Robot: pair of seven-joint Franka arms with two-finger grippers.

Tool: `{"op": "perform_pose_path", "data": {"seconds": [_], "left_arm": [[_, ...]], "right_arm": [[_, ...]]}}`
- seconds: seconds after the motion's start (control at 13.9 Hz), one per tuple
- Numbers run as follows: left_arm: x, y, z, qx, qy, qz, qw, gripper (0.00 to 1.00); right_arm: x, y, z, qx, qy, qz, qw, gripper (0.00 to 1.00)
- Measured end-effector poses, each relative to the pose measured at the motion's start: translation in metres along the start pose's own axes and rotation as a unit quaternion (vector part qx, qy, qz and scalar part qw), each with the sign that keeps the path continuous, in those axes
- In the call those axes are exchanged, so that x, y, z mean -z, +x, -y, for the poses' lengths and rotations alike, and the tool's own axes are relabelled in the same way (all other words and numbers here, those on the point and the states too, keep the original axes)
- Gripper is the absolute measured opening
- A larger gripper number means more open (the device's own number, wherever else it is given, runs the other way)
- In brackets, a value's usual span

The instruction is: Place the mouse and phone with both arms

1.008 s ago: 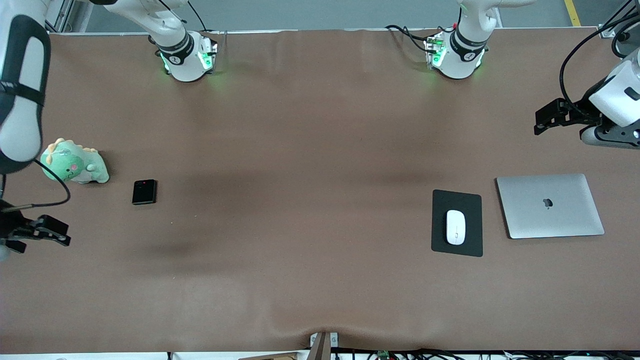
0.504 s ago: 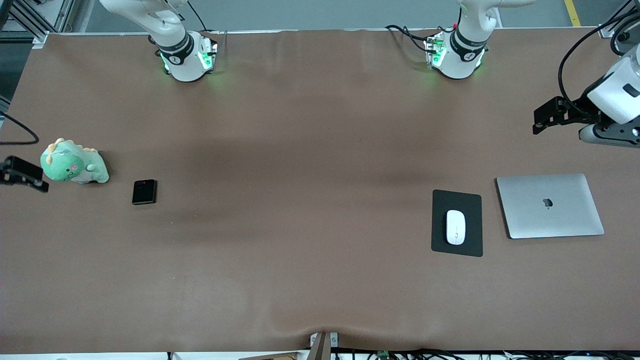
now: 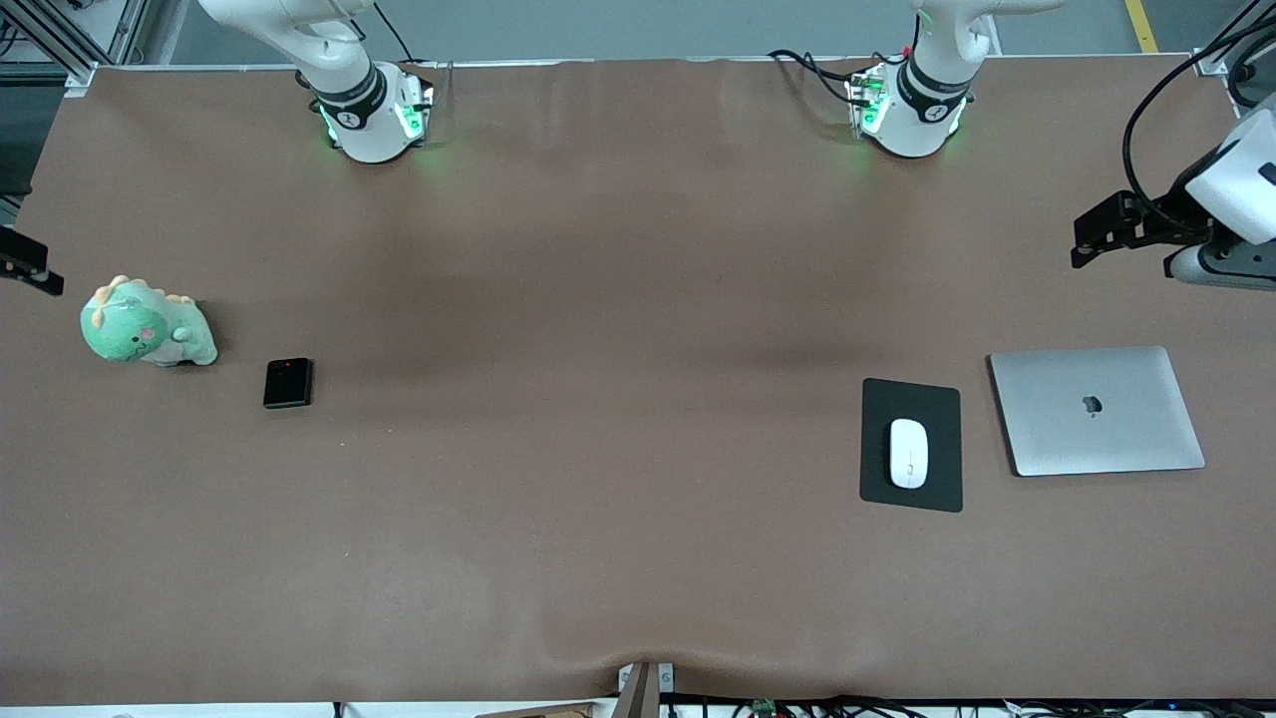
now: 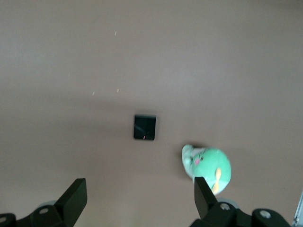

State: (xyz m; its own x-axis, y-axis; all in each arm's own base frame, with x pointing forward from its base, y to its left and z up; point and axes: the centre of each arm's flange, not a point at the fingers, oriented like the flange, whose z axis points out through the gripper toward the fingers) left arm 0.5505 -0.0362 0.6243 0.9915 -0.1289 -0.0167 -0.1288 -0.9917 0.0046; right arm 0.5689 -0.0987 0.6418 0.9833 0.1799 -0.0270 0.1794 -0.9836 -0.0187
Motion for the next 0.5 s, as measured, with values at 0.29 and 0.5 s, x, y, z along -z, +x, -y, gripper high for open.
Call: {"op": "perform_pose_path", "data": {"seconds": [0.29, 0.5], "left_arm": [[0.000, 0.000, 0.006, 0.006, 0.000, 0.000, 1.000, 1.00], [0.000, 0.000, 0.006, 0.005, 0.000, 0.000, 1.000, 1.00]], "right_arm": [[0.013, -0.021, 0.004, 0.001, 0.013, 0.018, 1.000, 1.00], [0.019, -0.028, 0.009, 0.007, 0.005, 0.025, 1.000, 1.00]]}}
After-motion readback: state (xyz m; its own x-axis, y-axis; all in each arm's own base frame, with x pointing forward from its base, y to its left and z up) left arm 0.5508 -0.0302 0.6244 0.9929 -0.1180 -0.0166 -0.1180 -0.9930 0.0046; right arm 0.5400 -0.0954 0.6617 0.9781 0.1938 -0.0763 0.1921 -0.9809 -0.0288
